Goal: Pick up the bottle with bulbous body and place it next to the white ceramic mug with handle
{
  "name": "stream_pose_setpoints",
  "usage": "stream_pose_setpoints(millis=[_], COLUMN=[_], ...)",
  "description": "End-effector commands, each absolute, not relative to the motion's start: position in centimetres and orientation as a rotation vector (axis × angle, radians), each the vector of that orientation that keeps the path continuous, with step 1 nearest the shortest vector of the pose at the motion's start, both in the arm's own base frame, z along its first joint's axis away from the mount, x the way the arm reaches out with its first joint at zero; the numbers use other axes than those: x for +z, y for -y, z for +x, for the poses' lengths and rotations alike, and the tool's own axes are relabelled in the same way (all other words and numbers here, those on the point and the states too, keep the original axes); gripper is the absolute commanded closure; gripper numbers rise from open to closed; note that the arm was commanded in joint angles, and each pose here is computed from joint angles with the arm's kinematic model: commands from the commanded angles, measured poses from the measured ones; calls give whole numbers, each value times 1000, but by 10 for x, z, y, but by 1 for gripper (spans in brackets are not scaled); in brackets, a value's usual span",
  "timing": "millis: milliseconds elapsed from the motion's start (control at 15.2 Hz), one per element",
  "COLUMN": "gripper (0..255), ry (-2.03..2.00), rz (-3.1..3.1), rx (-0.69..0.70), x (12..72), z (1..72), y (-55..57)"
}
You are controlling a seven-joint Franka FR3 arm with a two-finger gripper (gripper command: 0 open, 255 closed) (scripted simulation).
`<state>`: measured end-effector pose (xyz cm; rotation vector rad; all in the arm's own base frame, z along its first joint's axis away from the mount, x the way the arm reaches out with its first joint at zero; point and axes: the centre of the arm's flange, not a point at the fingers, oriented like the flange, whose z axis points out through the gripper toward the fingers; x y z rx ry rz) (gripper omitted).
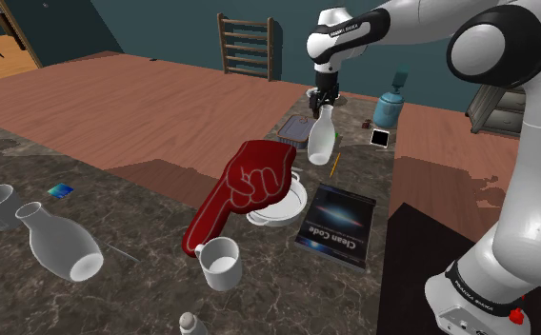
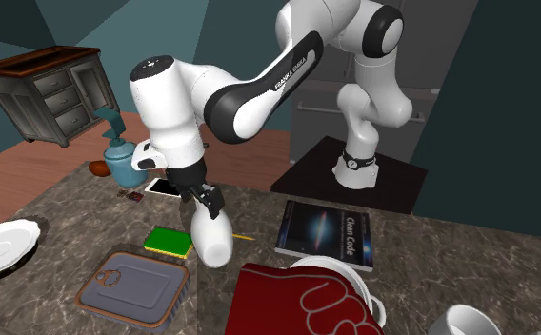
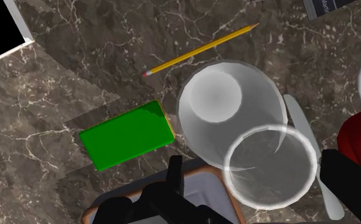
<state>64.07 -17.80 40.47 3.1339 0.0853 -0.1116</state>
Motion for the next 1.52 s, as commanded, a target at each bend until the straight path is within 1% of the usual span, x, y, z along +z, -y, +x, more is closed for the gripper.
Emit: stream_pose_setpoints(millis=[0, 594, 1452], gripper=[255, 255, 255], ry=[-85, -85, -85], rz=[3134, 3134, 3134], rx=[-112, -112, -112], x=[405, 405, 473], z=[641, 641, 641], y=[178, 178, 178])
